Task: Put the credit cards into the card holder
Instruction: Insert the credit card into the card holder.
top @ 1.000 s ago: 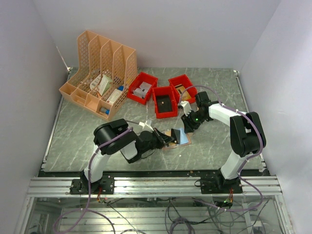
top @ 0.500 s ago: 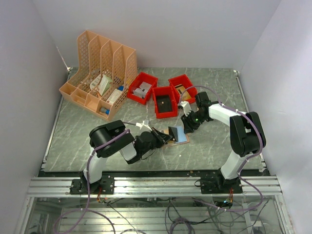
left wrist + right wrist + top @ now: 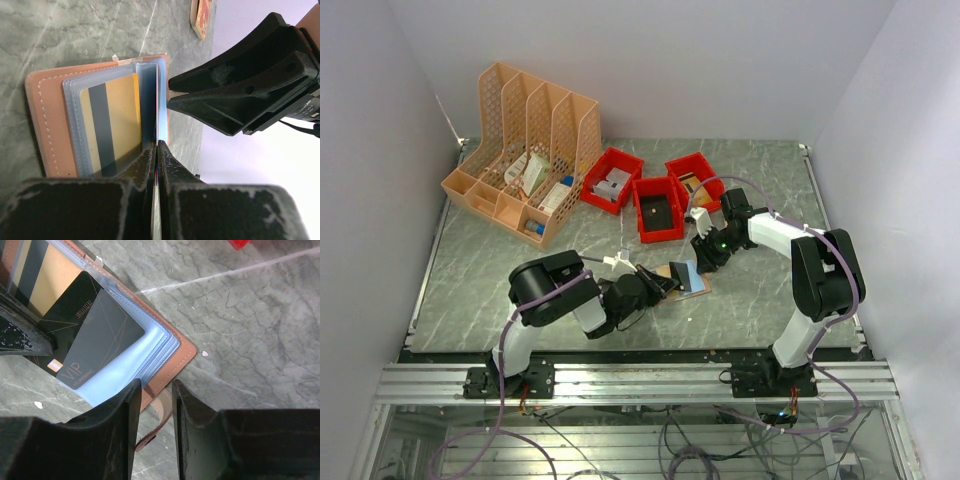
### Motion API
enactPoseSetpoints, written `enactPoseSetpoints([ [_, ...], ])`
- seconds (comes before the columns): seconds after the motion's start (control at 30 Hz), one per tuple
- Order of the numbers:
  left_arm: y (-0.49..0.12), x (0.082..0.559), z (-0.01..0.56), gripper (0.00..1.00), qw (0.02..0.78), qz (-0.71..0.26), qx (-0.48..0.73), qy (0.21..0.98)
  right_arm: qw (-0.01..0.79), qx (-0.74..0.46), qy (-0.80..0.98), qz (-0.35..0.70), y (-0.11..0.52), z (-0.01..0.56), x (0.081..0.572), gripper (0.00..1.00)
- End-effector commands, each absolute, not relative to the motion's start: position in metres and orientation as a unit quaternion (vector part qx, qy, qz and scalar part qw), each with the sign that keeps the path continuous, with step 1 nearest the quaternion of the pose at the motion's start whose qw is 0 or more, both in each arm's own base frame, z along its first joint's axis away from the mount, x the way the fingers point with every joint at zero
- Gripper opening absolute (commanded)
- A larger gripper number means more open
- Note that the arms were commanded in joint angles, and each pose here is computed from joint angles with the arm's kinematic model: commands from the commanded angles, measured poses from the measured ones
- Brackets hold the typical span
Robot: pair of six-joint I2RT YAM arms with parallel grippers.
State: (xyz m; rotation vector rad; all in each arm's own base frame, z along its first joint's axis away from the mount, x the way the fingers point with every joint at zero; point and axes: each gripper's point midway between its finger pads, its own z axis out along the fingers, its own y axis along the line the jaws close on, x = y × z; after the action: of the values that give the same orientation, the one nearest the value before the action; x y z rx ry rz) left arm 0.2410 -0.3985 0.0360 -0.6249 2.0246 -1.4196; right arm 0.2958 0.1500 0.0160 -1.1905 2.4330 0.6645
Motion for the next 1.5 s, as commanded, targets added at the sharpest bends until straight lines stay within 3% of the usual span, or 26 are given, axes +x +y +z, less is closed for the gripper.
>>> enactPoseSetpoints([
  [0.0,-0.402,0.250,0.041,0.08,0.312,-0.530,-0.253,0.747,0.158,-0.415,0.860,0.250,0.152,0.009,0.286,0.31],
  [0.2,-0.410,0.248,0.041,0.11,0.311,-0.525,-0.249,0.752,0.160,-0.416,0.860,0.249,0.152,0.010,0.286,0.31],
  [0.43,-0.413,0.244,0.036,0.27,0.301,-0.514,-0.239,0.766,0.174,-0.419,0.857,0.246,0.153,0.019,0.291,0.32],
  [0.93,-0.408,0.235,0.028,0.49,0.304,-0.462,-0.186,0.812,0.201,-0.421,0.847,0.255,0.155,0.037,0.296,0.34],
  [1.47,-0.407,0.241,0.010,0.56,0.296,-0.321,-0.124,0.891,0.200,-0.408,0.856,0.246,0.152,0.033,0.299,0.33],
])
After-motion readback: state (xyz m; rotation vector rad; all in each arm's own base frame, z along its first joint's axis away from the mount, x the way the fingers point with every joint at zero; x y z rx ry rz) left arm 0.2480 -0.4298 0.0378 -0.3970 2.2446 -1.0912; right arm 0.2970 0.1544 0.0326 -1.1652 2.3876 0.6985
